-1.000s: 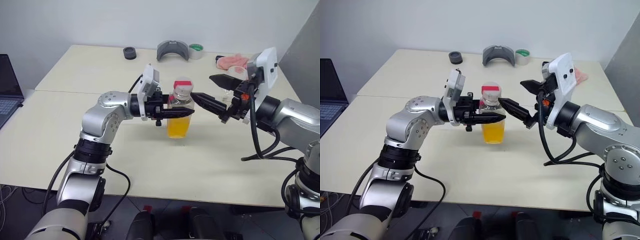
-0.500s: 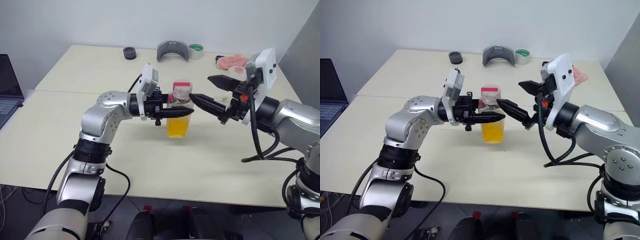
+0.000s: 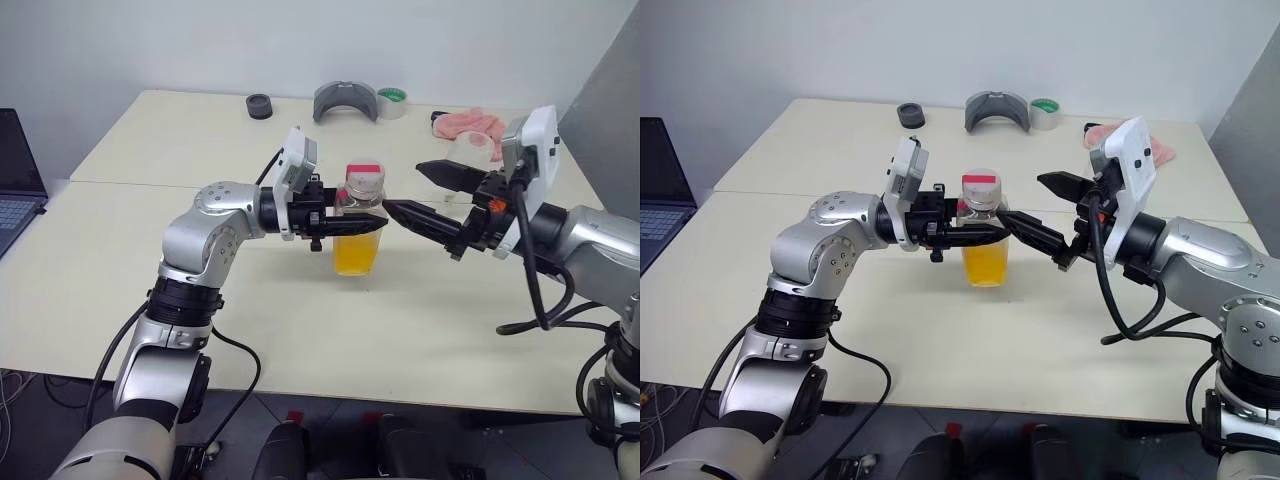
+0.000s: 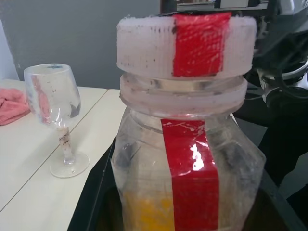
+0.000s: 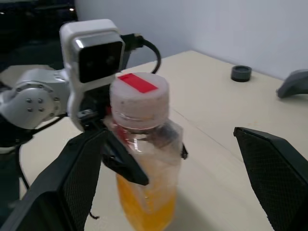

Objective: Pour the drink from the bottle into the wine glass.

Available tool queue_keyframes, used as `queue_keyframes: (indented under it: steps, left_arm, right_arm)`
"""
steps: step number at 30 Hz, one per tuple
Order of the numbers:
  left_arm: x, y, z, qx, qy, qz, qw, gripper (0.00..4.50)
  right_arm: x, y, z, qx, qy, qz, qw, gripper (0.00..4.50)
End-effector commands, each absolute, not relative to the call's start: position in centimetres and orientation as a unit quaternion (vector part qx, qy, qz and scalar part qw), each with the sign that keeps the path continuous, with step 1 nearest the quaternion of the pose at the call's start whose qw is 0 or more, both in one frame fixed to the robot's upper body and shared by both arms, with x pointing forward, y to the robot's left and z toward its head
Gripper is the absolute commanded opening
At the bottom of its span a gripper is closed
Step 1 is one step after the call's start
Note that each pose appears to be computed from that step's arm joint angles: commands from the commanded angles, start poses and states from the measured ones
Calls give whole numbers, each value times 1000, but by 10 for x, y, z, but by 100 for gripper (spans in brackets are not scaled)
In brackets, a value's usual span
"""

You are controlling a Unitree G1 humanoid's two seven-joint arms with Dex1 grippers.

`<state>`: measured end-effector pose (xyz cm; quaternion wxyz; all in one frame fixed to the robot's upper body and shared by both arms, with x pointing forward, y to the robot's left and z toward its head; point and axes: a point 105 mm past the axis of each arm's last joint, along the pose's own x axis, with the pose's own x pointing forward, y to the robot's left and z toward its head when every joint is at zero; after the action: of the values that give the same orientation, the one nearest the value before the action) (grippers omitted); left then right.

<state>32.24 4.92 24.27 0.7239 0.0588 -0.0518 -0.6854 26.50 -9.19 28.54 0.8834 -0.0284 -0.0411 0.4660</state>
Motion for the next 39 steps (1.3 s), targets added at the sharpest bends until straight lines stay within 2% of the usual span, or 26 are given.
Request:
queue_keyframes:
  steps: [1, 21, 39]
  left_arm:
    - [317, 49, 260, 75, -88, -689, 716, 179]
    - [317, 48, 261, 79, -87, -689, 715, 179]
    - [316, 51, 261, 80, -86, -684, 720, 179]
  right_arm:
    - [260, -91, 310, -2, -87, 481, 873, 449]
    - [272, -56, 307, 25, -101, 513, 852, 449]
    - [275, -45, 305, 31, -107, 527, 843, 449]
